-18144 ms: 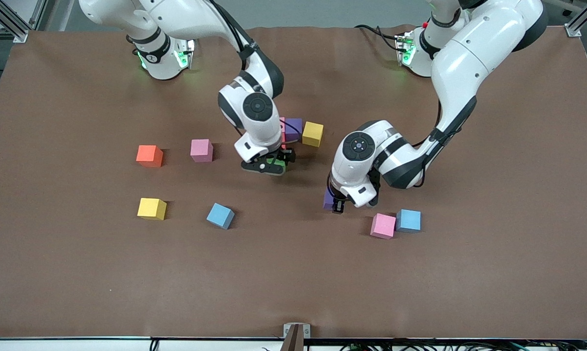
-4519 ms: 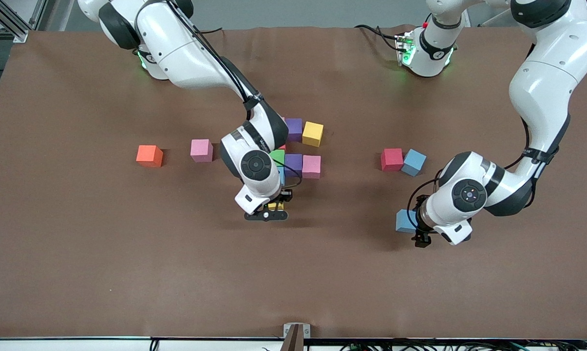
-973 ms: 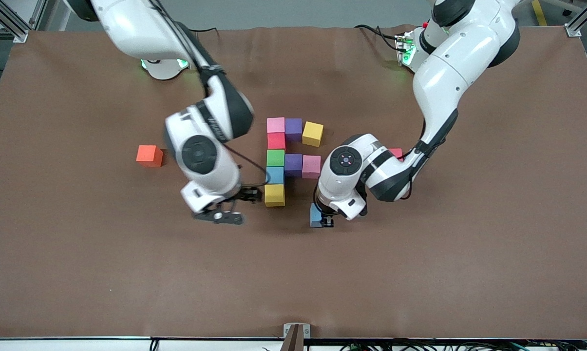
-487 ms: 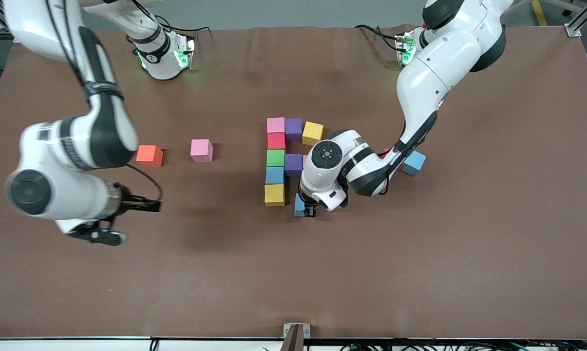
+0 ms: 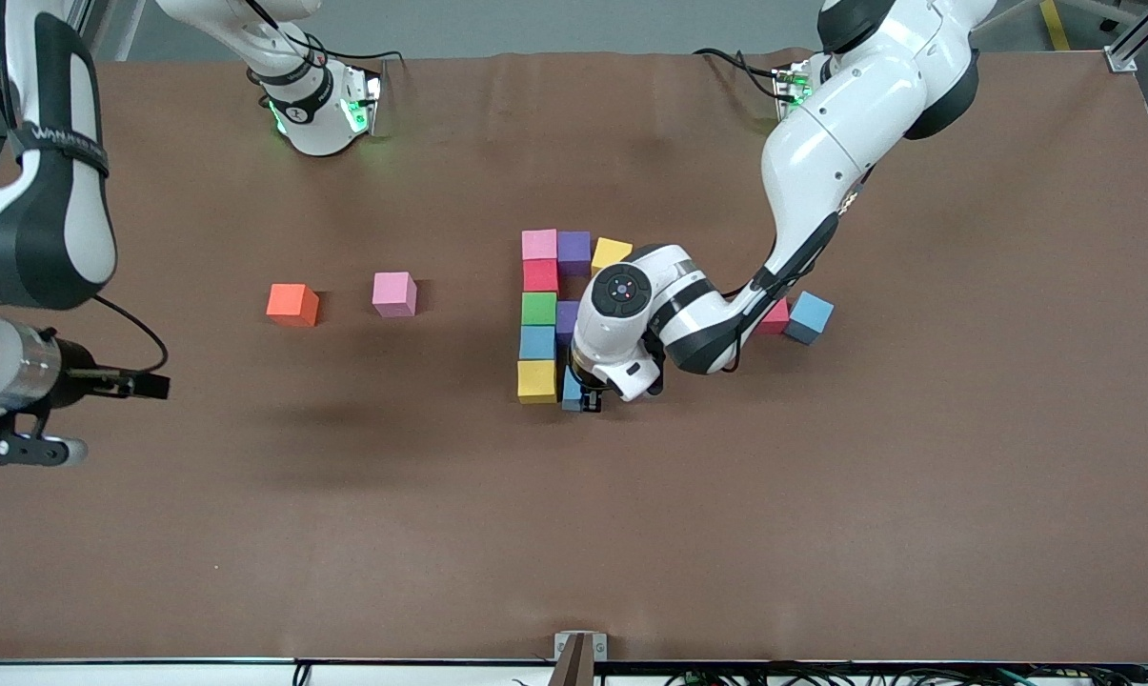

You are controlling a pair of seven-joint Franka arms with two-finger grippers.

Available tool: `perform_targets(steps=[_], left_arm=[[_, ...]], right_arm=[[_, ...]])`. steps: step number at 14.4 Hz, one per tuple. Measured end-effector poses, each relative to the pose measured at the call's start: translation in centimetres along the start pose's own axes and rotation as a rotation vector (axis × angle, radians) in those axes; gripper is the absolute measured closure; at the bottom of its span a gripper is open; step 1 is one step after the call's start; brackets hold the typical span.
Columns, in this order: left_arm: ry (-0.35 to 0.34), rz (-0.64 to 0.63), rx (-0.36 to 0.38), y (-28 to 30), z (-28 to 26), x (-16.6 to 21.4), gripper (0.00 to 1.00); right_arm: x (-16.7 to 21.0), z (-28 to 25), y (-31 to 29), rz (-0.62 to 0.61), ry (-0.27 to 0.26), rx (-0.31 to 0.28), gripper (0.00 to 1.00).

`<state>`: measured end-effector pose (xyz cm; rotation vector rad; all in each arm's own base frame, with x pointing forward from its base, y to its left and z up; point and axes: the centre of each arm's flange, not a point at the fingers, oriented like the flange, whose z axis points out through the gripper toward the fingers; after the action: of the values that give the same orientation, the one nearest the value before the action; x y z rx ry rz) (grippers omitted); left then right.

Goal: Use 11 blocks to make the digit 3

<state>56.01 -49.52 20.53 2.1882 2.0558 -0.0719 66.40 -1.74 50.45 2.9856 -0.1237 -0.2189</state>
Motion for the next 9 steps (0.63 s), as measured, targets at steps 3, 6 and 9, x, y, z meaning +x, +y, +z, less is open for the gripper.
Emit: perform_targets(steps=[3, 6, 9], left_arm=[[0.0, 0.003, 0.001, -0.2, 0.0, -0.2, 0.45], [-0.006, 0.0, 0.005, -0.3, 0.1, -0.4, 0.45], [-0.008, -0.001, 0.006, -0.3, 0.1, -0.4, 0.45]], right_arm=[[-2.0, -2.5, 2.1, -0.01, -0.013, 0.0, 0.0], [-2.3, -2.8, 4.7, -0.051, -0.01, 0.023, 0.0], [-2.3, -2.3, 7.5, -0.076, -0.011, 0.09, 0.0]])
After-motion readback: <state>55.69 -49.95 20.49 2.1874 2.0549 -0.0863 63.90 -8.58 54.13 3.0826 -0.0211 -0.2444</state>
